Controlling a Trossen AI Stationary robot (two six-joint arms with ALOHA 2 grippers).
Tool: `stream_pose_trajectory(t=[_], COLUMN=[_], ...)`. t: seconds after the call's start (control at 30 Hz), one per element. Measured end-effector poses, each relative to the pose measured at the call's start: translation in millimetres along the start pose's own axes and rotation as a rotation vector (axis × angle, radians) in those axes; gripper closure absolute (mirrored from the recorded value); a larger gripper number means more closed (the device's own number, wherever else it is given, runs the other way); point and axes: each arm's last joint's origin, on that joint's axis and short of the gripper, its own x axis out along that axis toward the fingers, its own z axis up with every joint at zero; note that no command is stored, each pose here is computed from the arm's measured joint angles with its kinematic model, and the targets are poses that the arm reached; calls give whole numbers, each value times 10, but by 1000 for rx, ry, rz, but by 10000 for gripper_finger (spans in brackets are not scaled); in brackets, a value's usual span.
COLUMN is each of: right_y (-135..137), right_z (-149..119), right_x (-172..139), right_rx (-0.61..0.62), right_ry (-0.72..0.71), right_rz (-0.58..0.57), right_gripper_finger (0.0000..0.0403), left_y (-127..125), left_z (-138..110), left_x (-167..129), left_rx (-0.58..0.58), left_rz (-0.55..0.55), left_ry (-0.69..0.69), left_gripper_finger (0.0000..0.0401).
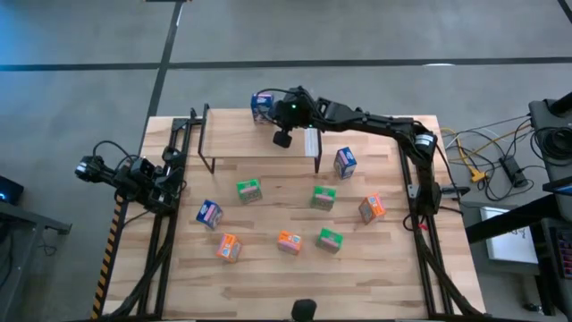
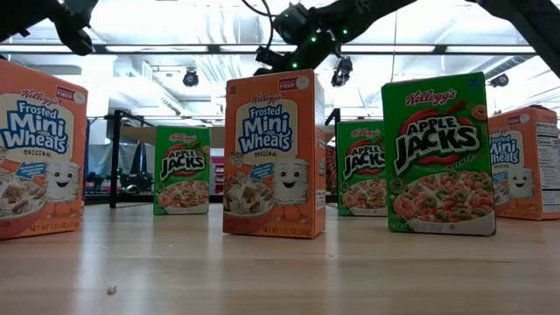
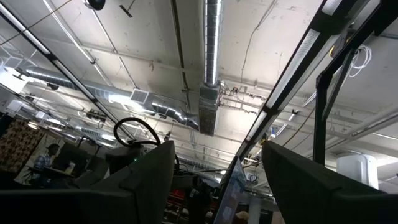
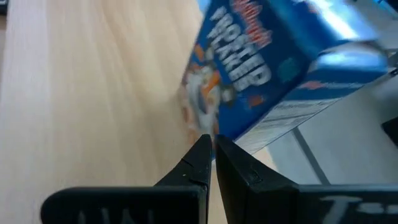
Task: Stack cereal on shelf
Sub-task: Put the center blue cereal box on the shelf, then put the top left green cereal box on the shelf
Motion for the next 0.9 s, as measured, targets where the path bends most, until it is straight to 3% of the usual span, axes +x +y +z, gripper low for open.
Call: stream_pose_trajectory(t=[0.23, 0.53, 0.9], right_y=[229, 642, 1070], right_z=[85, 8, -416], right_x=[-207, -477, -1022], right_rx=[-29, -79, -69], right_ry=[17, -16, -172], right_rz=[77, 206, 278], right_gripper_finger=[390, 390, 390], left_y=[-2, -32, -293], left_z=[-12, -29, -114], left_x=[0, 51, 509], left_rx=[6, 2, 113], left_rz=[-1, -6, -30], left_ry=[12, 53, 328], left_gripper_finger=[175, 175, 175])
